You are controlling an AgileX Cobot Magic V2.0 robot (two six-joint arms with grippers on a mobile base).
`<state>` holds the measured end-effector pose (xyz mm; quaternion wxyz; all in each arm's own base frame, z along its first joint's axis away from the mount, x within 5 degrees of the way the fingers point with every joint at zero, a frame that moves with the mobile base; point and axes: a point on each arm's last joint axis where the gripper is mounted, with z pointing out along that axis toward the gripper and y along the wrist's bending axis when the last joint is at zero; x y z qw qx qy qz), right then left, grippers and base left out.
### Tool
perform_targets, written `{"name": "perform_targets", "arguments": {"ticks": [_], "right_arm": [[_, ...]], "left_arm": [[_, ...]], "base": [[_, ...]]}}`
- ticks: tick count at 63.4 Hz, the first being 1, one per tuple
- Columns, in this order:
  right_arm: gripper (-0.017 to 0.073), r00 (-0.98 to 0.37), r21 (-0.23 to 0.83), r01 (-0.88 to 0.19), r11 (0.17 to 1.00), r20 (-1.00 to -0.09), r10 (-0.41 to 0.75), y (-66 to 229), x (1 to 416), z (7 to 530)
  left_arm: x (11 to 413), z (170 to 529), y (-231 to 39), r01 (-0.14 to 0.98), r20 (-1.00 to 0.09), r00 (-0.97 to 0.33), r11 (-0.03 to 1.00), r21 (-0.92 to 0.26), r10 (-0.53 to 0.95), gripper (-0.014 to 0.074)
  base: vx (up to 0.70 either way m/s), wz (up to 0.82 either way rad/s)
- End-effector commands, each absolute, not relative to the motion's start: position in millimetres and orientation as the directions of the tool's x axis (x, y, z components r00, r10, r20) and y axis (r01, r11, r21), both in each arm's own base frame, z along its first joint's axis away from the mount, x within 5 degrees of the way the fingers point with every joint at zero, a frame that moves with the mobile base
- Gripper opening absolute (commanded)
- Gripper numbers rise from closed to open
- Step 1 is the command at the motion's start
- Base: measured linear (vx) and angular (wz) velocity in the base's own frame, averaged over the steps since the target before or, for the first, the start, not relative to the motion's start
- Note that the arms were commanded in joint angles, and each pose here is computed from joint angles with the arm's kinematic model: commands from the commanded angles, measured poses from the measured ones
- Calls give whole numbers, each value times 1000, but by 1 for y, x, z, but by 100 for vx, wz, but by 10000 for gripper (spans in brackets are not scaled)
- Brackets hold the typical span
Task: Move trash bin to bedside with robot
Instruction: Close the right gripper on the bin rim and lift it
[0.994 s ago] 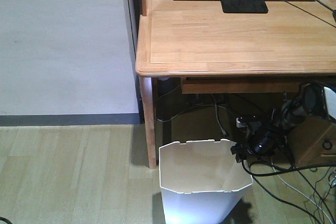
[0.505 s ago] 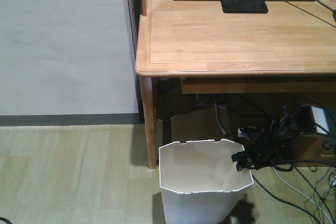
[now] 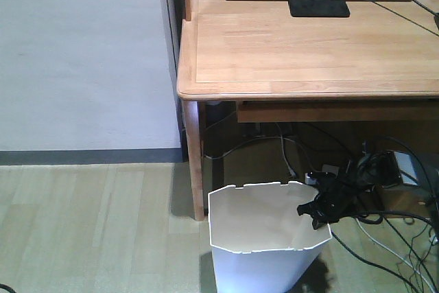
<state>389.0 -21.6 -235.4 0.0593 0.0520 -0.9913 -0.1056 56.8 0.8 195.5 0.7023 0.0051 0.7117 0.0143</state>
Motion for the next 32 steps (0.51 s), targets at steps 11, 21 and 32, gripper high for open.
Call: {"name": "perform_targets", "arguments": {"ticks": [11, 21, 32], "right_arm": [[-3, -998, 381, -55, 923, -17, -53, -26, 429, -167], [-3, -996, 330, -29, 944, -93, 2, -30, 418, -142], [-3, -986, 332, -122, 935, -146, -77, -24, 395, -108]], "left_arm": [[56, 199, 0, -5, -998, 64, 1000, 4, 5, -6], [56, 199, 0, -5, -998, 64, 1000, 4, 5, -6], [56, 199, 0, -5, -998, 64, 1000, 4, 5, -6]], "base": [[0, 0], [0, 0], [0, 0]]}}
